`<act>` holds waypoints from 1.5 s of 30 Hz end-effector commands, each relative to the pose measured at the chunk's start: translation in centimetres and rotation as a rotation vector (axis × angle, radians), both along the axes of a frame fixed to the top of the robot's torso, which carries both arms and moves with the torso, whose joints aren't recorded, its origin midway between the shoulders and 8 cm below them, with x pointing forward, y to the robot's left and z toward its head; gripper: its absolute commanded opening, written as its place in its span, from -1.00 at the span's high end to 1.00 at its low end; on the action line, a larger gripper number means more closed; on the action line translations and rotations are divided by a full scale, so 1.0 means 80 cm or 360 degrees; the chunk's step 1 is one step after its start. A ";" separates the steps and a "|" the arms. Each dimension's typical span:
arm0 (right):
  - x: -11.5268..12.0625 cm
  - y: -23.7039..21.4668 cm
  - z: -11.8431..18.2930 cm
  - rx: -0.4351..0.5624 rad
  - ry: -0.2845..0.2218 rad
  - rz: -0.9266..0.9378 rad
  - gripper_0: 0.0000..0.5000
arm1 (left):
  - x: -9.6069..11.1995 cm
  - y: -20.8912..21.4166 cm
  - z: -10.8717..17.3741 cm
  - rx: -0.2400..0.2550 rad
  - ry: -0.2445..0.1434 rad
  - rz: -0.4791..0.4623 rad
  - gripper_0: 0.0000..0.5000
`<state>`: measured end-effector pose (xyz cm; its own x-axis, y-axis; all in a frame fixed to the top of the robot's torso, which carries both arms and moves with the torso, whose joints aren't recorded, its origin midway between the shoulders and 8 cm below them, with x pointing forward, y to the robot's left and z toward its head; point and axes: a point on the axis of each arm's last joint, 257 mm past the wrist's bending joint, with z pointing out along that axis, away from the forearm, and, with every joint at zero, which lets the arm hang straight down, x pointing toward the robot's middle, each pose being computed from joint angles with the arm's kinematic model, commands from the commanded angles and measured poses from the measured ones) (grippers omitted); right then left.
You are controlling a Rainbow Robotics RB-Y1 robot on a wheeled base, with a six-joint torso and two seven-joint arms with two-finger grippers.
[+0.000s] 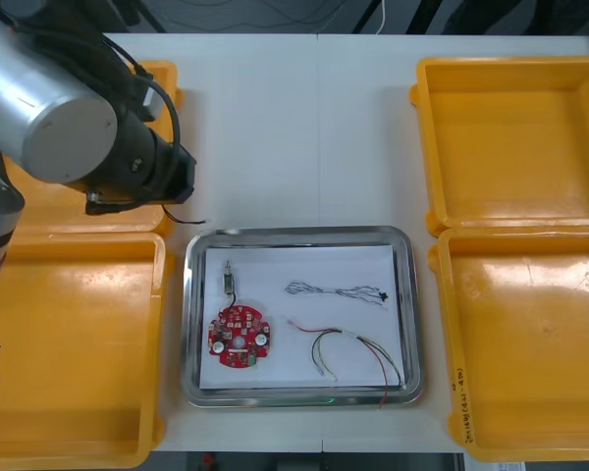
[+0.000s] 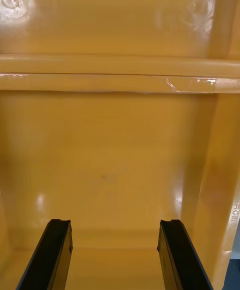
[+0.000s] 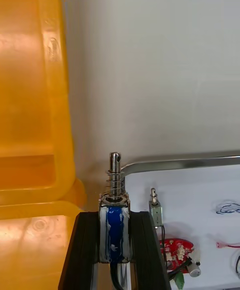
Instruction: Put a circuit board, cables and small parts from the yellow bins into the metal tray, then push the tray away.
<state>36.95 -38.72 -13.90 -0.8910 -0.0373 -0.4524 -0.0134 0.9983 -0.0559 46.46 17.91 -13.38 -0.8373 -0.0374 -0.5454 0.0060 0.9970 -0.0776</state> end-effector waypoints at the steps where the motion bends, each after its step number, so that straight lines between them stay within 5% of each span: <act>1: 0.007 -0.015 0.009 -0.0026 -0.0066 -0.0029 -1.00 | -0.015 -0.050 -0.004 -0.0131 0.0009 0.0117 1.00; 6: 0.011 -0.013 0.005 -0.0007 -0.0088 -0.0054 -1.00 | -0.028 -0.073 -0.024 -0.0129 0.0058 0.0127 1.00; 21: 0.015 -0.005 0.001 0.0035 -0.0107 -0.0062 -1.00 | -0.038 -0.145 -0.090 -0.0151 0.0049 0.0015 1.00; 32: 0.015 -0.003 0.001 0.0042 -0.0105 -0.0052 -1.00 | -0.034 -0.150 -0.137 -0.0082 0.0071 -0.0003 1.00; 41: 0.015 -0.004 0.001 0.0040 -0.0105 -0.0057 -1.00 | -0.034 -0.150 -0.154 -0.0101 0.0070 0.0005 0.99; 43: 0.015 -0.004 0.001 0.0038 -0.0105 -0.0054 -1.00 | -0.033 -0.149 -0.154 -0.0104 0.0063 0.0005 0.83; 45: 0.014 -0.004 0.000 0.0038 -0.0103 -0.0055 -1.00 | -0.032 -0.148 -0.154 -0.0103 0.0059 0.0006 0.40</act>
<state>38.01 -38.48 -14.45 -0.8734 0.0033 -0.4870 0.0212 0.9993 -0.0313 44.12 7.15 -25.76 -0.8619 -0.0297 -0.5063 0.0243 0.9947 -0.0998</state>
